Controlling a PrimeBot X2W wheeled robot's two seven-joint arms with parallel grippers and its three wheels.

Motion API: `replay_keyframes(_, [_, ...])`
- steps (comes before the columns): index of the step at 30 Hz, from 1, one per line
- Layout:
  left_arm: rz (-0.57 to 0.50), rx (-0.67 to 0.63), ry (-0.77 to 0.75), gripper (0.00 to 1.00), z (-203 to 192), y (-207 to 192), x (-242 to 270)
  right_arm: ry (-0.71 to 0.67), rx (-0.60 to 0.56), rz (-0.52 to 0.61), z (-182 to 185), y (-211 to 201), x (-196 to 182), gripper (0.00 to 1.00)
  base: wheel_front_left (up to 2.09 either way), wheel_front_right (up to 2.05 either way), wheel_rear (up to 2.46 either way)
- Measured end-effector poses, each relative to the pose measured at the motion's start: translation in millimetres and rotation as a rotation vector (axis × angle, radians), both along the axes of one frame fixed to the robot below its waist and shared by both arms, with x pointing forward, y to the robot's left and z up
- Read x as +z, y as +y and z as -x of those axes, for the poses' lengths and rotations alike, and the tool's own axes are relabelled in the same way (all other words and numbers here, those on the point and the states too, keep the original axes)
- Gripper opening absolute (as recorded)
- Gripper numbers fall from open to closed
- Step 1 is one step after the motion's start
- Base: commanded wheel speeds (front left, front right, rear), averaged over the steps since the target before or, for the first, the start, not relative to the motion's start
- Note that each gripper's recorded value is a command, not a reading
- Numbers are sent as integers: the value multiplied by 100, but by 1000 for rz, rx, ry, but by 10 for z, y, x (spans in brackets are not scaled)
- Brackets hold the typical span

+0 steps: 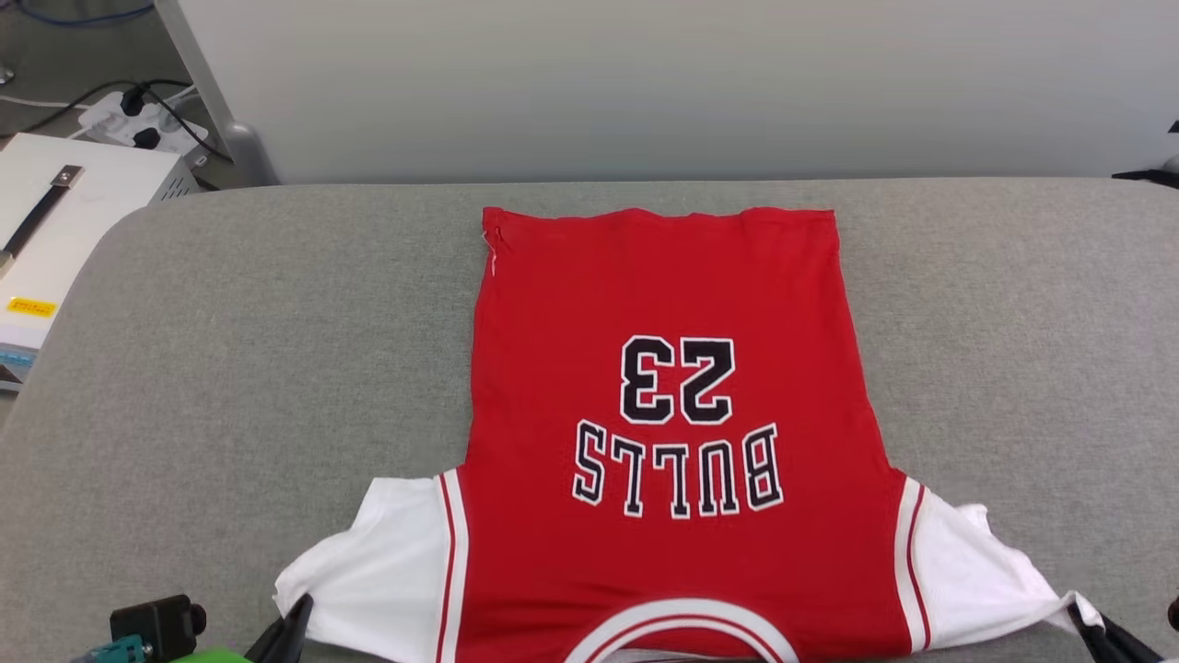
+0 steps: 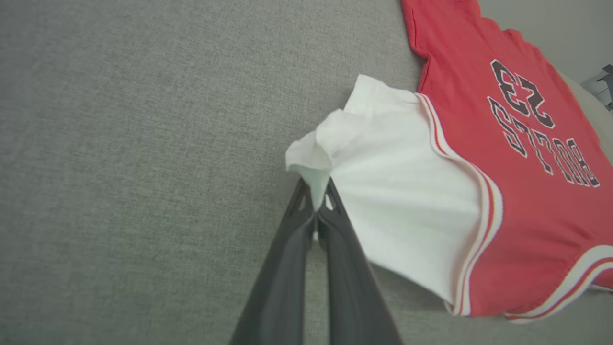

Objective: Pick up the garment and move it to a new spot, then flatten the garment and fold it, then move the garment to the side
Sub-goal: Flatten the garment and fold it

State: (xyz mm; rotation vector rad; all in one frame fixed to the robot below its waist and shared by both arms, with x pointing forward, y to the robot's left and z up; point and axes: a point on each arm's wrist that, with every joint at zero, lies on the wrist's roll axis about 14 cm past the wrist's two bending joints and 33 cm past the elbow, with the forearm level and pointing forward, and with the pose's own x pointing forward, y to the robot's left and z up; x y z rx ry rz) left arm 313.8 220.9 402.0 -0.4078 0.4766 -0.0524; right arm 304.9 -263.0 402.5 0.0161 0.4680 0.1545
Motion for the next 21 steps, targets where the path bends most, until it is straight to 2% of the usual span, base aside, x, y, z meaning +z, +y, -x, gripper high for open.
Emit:
replay_keyframes(4, [-1, 5, 30, 0, 109, -21, -86, 55, -13, -7, 137, -17, -66, 0, 0, 0, 0])
replay_keyframes(5, [2, 7, 34, 0, 117, -32, -99, 58, -16, -11, 141, -15, -62, 17, 0, 0, 0])
replay_keyframes(7, [4, 12, 40, 0, 127, -39, -122, 61, -29, -27, 128, -2, -52, 62, 0, 0, 0])
replay_keyframes(8, [5, 14, 42, 0, 133, -42, -131, 63, -28, -35, 119, 25, -48, 90, 0, 0, 0])
replay_keyframes(9, [4, 14, 42, 0, 136, -45, -137, 63, -24, -38, 111, 51, -39, 100, 0, 0, 0])
replay_keyframes(17, [-20, -10, 10, 0, 87, -139, -102, -23, -9, -7, -105, 25, 236, 100, 0, 0, 0])
replay_keyframes(21, [-37, -29, -29, 0, -18, -193, -9, -158, -5, 17, -434, -38, 645, 100, 0, 0, 0])
